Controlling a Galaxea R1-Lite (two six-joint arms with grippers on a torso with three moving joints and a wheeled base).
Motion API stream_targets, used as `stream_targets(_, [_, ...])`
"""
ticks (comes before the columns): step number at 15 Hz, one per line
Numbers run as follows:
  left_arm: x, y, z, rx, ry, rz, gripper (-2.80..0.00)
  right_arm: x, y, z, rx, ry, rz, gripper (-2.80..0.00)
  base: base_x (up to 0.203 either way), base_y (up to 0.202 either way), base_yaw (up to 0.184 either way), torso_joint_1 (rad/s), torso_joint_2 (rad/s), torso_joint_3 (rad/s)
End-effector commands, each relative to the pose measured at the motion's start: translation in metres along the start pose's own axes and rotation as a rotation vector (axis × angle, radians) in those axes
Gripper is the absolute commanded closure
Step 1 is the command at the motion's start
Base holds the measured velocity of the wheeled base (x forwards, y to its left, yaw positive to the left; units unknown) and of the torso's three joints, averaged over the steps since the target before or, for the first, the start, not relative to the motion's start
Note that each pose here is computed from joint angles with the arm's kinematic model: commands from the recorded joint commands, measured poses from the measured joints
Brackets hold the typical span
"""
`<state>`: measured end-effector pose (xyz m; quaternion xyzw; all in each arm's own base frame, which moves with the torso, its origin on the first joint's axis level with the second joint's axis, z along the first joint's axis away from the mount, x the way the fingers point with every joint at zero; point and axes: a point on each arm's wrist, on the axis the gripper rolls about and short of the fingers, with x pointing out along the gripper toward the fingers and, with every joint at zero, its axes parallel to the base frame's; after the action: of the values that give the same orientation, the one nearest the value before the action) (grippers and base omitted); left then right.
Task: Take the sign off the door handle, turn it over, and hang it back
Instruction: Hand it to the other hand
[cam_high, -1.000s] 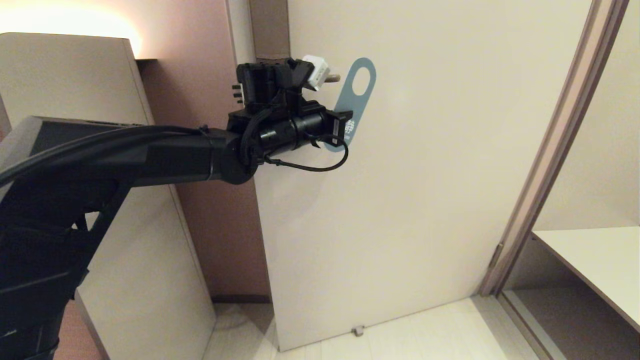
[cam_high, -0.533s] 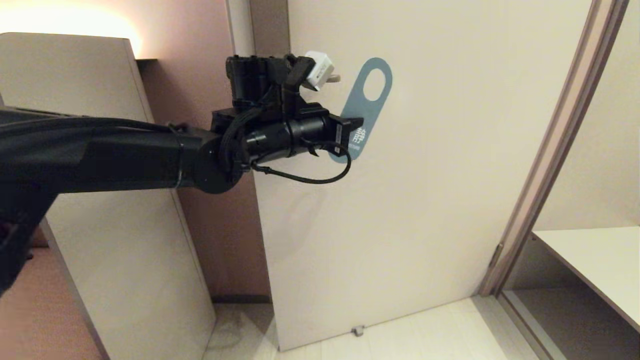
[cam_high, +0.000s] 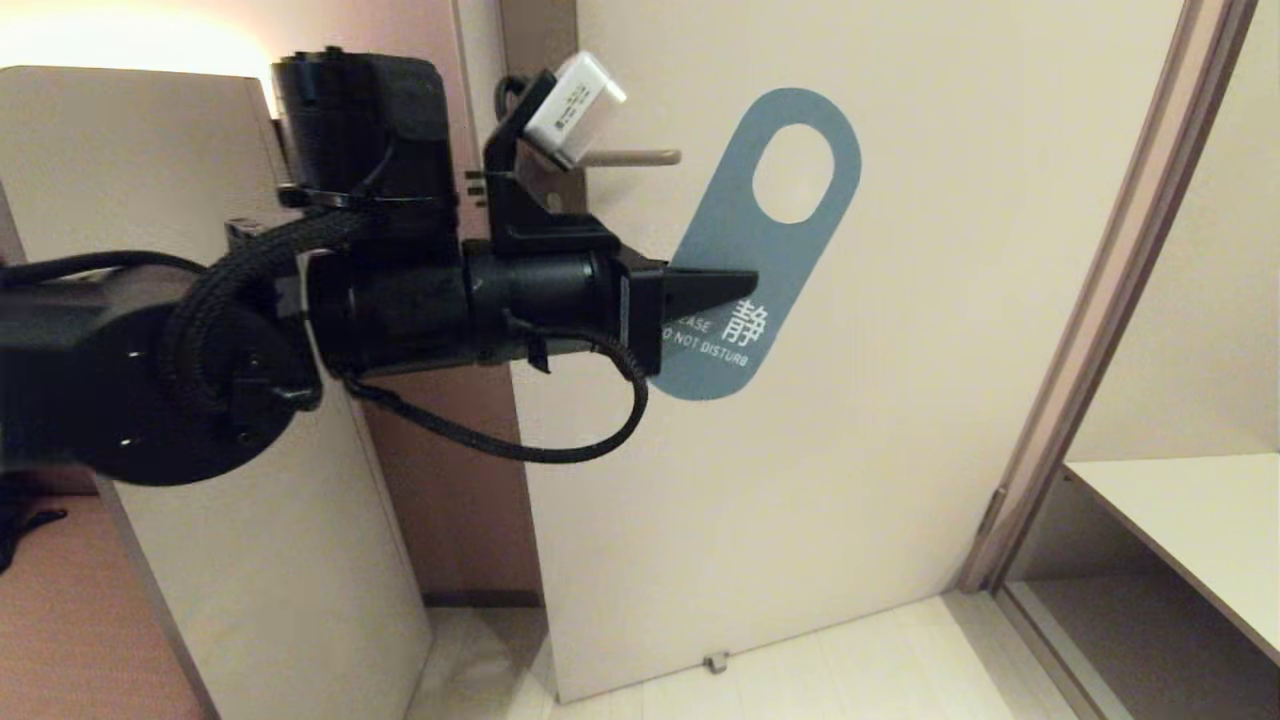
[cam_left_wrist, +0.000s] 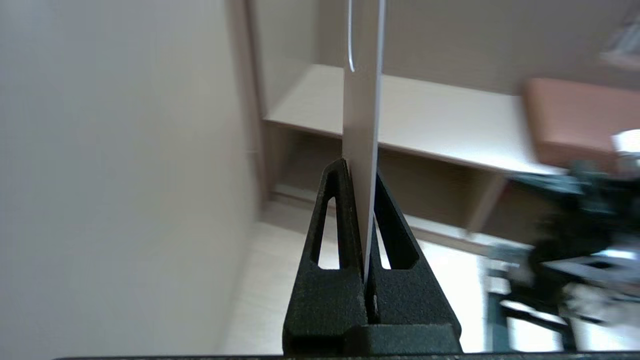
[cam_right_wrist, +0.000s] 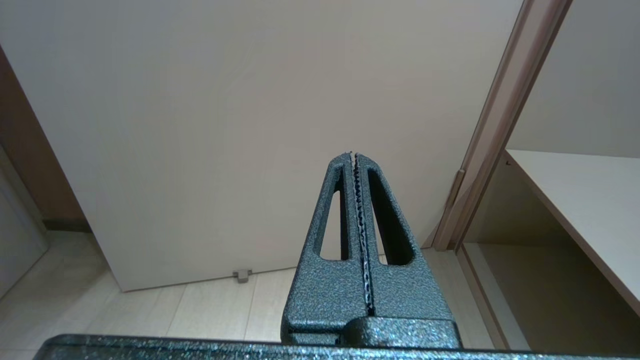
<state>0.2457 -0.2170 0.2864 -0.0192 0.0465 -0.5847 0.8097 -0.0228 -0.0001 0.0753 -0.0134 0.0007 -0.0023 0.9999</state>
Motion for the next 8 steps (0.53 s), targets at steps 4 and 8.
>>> stream_targets(4, [-0.026,-0.044,0.018,-0.121,-0.044,-0.120,0.00,0.000,0.000,0.000,-0.001,0.000,0.000,0.00,0.000,0.000,0.000,0.000,0.00,0.000])
stream_targets(8, [-0.023,-0.051,-0.003,-0.151,0.024,-0.202,0.00,0.000,0.000,0.000,-0.001,0.002,0.000,0.00,0.000,0.000,0.000,0.000,0.00,0.000])
